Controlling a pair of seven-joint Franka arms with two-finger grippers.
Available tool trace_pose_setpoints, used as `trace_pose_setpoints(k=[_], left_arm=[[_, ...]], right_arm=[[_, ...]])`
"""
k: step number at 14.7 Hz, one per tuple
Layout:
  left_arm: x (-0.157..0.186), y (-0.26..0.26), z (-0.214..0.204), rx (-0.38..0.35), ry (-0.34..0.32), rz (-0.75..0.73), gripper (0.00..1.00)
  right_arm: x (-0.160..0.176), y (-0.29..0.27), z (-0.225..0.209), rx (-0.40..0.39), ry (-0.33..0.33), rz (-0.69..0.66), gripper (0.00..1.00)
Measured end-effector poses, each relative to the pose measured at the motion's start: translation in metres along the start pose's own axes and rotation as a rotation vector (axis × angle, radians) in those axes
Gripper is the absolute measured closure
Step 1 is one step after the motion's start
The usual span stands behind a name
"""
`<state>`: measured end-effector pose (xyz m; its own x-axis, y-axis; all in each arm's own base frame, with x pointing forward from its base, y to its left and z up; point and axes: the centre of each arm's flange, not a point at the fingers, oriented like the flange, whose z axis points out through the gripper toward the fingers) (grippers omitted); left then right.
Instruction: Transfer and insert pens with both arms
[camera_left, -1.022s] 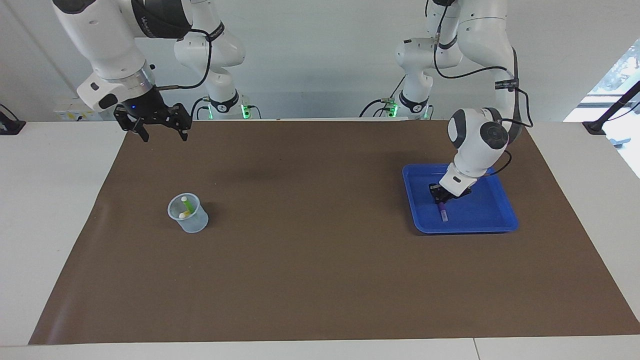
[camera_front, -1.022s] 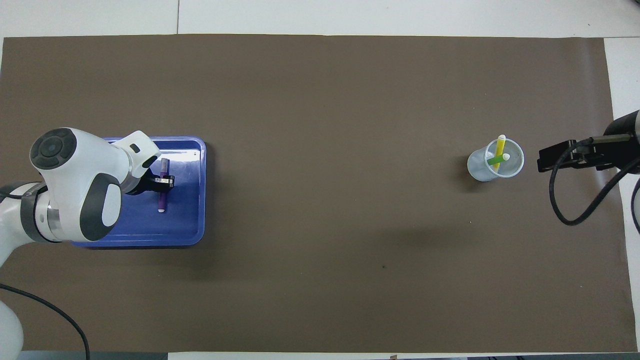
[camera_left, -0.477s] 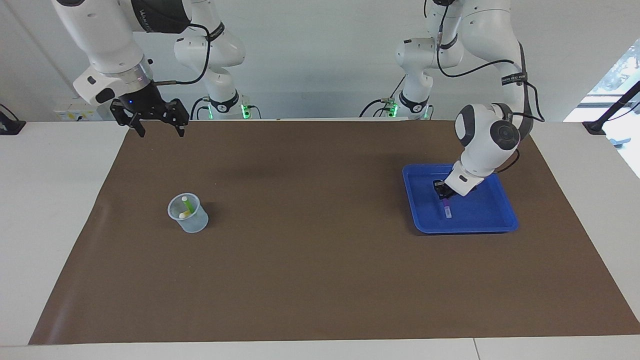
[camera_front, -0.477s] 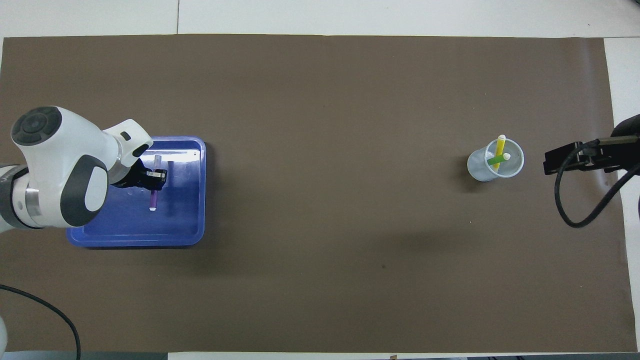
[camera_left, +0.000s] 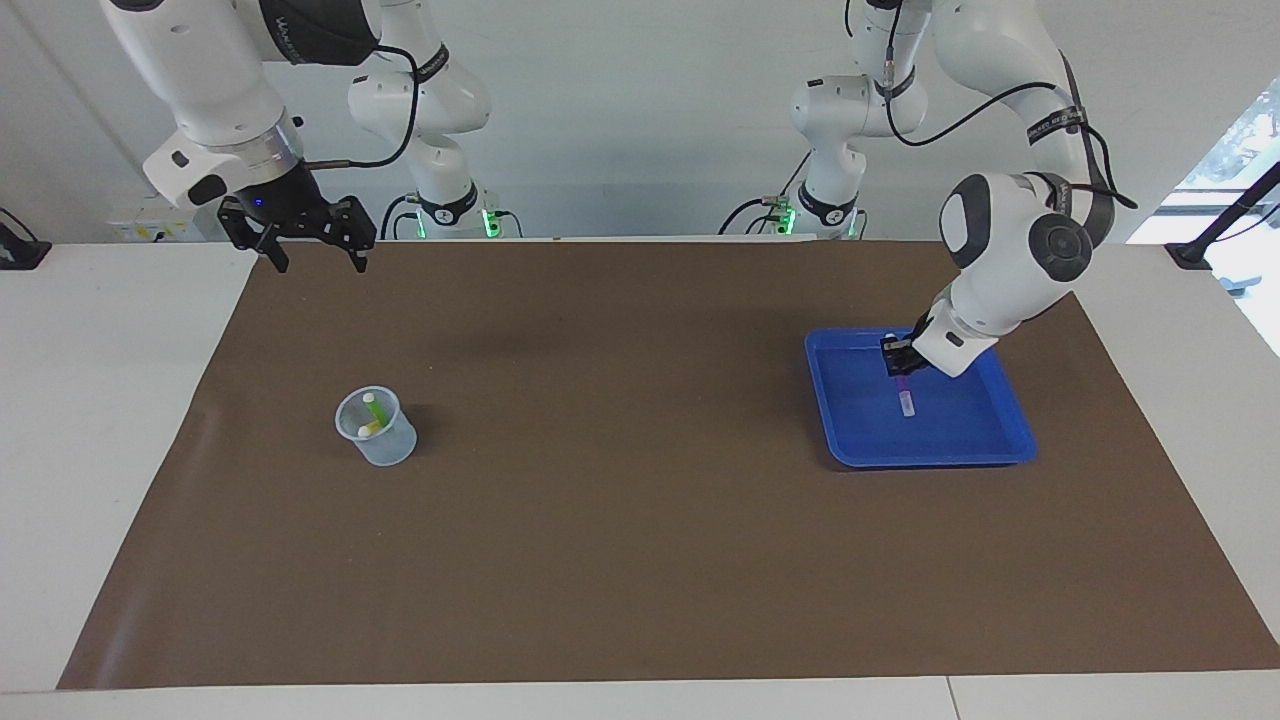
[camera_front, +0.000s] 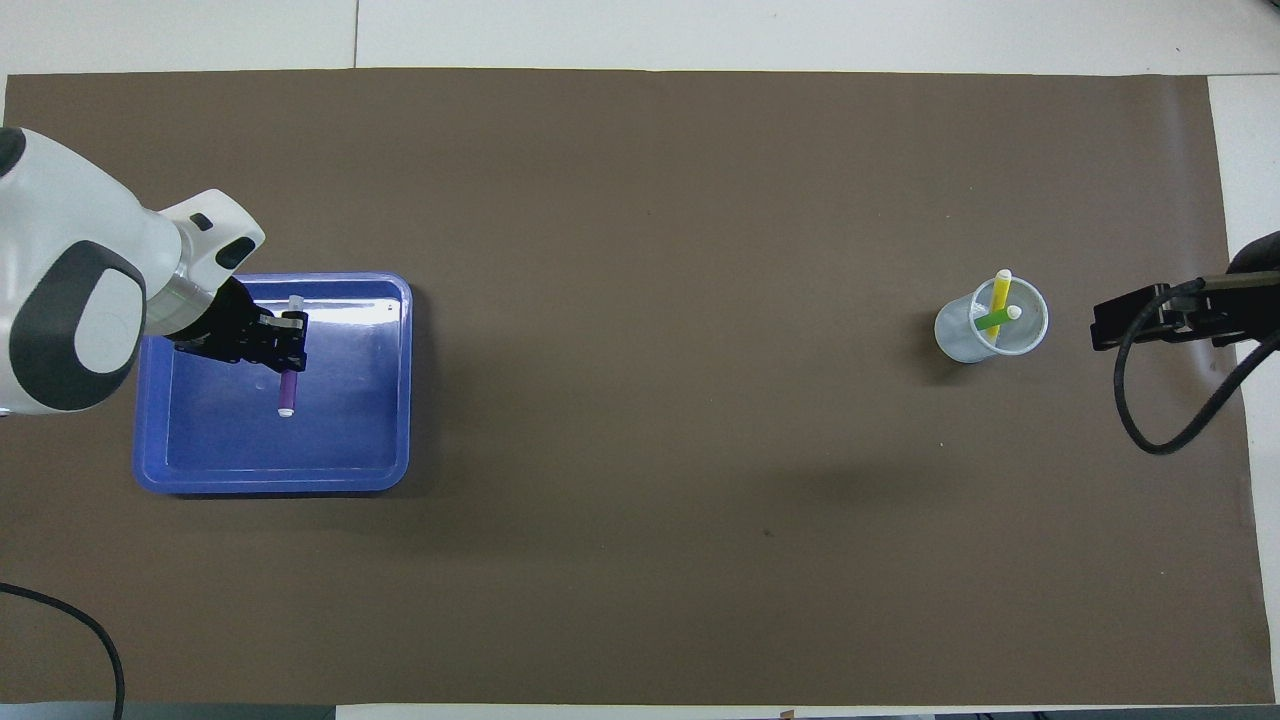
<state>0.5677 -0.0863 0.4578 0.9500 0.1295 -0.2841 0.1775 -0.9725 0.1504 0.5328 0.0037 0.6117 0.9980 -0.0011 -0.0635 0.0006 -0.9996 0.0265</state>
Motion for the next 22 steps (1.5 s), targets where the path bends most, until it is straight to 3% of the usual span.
trace_pose_setpoints(k=[4, 9, 13, 18, 22], left_arm=[[-0.028, 0.038, -0.044, -0.234, -0.06, -0.399, 0.83], [-0.065, 0.087, -0.082, -0.472, -0.243, -0.864, 0.83], [-0.089, 0.146, -0.078, -0.618, -0.36, -1.134, 0.83], [-0.147, 0.191, -0.05, -0.772, -0.476, -1.288, 0.83], [-0.187, 0.219, -0.02, -0.836, -0.489, -1.404, 0.83]], right_arm=[[0.0, 0.0, 0.003, 0.0, -0.006, 0.0, 0.0], [0.0, -0.008, 0.003, 0.01, -0.003, -0.011, 0.0], [0.0, -0.033, 0.001, 0.179, -0.006, 0.058, 0.0], [0.002, -0.104, -0.014, 0.402, 0.016, 0.182, 0.0], [-0.003, -0.169, -0.024, 0.463, 0.057, 0.233, 0.0]])
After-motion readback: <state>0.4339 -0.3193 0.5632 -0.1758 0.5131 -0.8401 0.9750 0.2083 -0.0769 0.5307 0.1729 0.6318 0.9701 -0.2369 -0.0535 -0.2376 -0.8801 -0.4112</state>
